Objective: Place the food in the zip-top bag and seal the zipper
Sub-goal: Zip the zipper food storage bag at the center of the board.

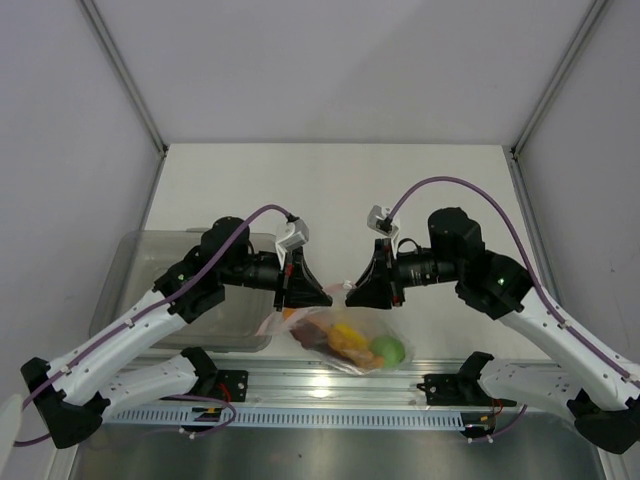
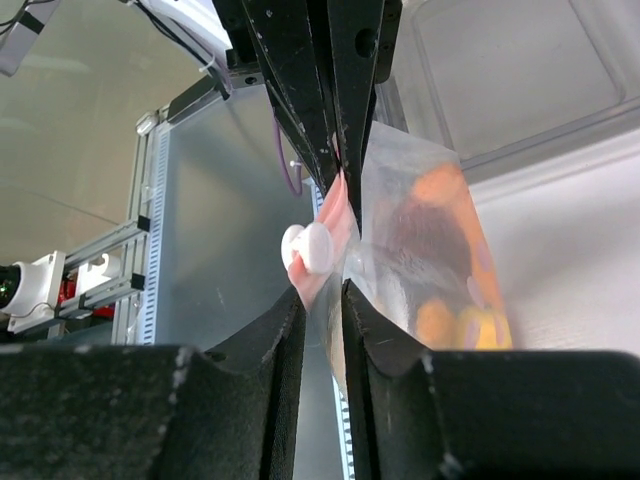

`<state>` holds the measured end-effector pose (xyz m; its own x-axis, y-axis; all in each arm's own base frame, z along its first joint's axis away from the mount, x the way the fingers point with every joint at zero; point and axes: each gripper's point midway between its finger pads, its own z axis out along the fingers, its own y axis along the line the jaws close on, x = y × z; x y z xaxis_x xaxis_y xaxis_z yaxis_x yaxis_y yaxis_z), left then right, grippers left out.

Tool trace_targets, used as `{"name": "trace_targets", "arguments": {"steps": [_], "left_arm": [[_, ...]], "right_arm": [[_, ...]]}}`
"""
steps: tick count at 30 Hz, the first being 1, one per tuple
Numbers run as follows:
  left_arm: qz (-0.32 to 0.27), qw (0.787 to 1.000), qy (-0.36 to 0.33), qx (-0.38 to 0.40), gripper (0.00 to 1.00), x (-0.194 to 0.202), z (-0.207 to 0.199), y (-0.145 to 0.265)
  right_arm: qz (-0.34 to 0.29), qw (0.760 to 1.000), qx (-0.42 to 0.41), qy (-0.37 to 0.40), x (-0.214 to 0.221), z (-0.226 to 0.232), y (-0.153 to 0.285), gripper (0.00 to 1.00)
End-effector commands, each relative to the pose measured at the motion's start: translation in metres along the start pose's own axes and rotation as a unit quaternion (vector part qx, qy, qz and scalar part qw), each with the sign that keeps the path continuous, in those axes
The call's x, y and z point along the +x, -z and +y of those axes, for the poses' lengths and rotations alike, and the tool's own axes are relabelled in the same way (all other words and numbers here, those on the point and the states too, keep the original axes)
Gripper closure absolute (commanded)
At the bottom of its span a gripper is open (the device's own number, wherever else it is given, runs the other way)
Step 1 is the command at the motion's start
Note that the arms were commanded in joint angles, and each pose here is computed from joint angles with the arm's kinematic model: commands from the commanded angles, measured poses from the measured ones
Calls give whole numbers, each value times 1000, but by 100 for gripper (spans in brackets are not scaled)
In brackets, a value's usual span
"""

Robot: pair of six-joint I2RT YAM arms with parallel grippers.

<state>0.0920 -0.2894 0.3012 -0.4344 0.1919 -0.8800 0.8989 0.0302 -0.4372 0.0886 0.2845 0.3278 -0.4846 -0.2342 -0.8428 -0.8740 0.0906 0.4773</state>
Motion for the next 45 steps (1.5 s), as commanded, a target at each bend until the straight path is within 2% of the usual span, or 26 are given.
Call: {"name": "trace_targets", "arguments": {"steps": [1,2,4,5,7,9,10,12,13,14,15,16,20,35,45], "left_arm": [[-21,999,-13,28,99,-11,-13,1],[-20,999,-13,32,99,-11,-15,1],[-22,999,-14,36,99,-13,-16,1],[-23,999,-16,38,100,-13,-17,1],[-26,999,-22,34,99,-16,-18,3],[-32,999,-27,23,85,-18,-15,4],[-39,998,-34,23,68,-22,-17,5],[-48,998,-41,23,52,-27,-19,6],[-58,997,-50,25,38,-33,-22,7],[-63,996,-53,26,33,-37,-23,7],[-68,996,-55,29,24,-41,-24,7],[-81,994,-66,34,22,-49,-27,7],[-87,992,-67,55,23,-62,-32,2],[-78,993,-42,74,48,-67,-28,-10],[-76,994,-32,69,53,-70,-23,-14]], "right_arm": [[-24,999,-29,25,-14,8,-3,77],[-22,999,-35,26,-13,9,-4,77],[-25,999,-36,22,-15,8,-6,96],[-27,999,-28,19,-16,5,-7,100],[-31,999,-21,16,-17,2,-8,100],[-38,999,-12,9,-18,0,-7,100],[-43,999,-11,4,-19,0,-7,100],[-51,999,-10,3,-19,0,-6,100],[-52,999,-11,3,-18,1,-6,100],[-55,998,-11,-1,-18,1,-6,100],[-54,998,-12,-1,-16,1,-7,100],[-51,999,-18,-1,-14,4,-7,100],[-59,998,-34,6,-12,9,-5,100],[-46,998,-35,13,-5,10,-7,100],[-43,999,-27,11,-4,7,-9,100]]}}
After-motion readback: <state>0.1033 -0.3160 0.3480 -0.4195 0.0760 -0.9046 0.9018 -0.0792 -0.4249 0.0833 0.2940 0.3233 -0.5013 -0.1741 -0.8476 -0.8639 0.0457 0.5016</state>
